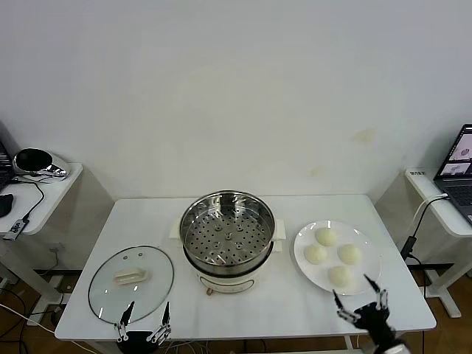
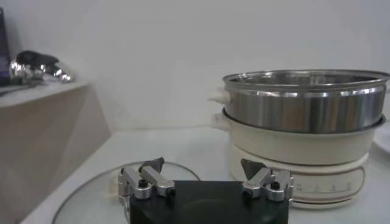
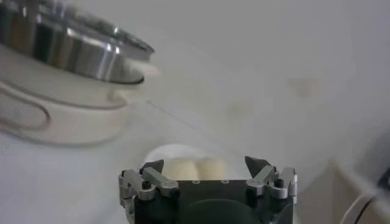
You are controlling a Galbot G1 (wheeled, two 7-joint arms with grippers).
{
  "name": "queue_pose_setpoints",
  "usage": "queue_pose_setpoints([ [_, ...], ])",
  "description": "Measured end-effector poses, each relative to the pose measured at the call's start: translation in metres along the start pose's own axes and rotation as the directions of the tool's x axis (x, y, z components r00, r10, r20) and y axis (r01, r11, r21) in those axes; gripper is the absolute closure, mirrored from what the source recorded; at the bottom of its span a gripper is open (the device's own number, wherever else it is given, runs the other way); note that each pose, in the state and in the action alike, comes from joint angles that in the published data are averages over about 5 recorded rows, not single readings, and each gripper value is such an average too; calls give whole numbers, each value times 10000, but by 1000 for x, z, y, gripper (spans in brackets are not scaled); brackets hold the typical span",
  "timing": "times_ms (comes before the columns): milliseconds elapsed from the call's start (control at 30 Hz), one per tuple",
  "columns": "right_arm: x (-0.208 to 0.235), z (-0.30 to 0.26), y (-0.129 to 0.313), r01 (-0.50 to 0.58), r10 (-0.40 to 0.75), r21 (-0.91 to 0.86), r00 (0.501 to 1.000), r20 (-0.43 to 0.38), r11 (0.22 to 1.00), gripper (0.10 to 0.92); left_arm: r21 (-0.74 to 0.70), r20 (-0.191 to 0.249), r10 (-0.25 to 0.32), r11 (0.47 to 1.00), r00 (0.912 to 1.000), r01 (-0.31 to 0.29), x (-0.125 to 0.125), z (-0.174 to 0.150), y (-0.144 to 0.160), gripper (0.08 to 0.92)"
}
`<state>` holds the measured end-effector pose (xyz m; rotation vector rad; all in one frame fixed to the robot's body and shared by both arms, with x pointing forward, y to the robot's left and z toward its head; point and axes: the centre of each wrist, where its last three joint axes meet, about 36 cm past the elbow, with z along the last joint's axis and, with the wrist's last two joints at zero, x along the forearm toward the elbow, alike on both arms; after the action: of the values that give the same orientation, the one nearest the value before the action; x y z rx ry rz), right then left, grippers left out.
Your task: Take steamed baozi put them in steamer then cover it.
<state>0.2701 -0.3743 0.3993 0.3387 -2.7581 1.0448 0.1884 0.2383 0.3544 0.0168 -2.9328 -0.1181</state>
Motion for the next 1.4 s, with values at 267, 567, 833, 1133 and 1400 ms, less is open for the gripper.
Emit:
queue_pose_setpoints([
  [267,-44,-6,-83,1036,-926,3046,9944,-502,9468,200,-509,324,-56,9987,9995,72,-11,-1,8,177],
  [567,-127,-41,-168,2875,-2596,5183,9573,-1275,8054,200,-826,579,-185,9963,9982,232,-23,-2,13,177],
  [833,-199,-71,-204,5043,-4326,5774,8601,-2701,6421,200,-1025,635,-326,9940,9975,390,-28,-3,17,177],
  [1133,-260,-89,-219,6858,-5540,5546,7195,-4189,4713,200,-1128,634,-459,9922,9969,528,-30,-5,19,177],
  [1400,-309,-94,-211,7742,-6018,5189,6196,-5039,3626,200,-1198,620,-565,9908,9965,636,-27,-6,23,177],
])
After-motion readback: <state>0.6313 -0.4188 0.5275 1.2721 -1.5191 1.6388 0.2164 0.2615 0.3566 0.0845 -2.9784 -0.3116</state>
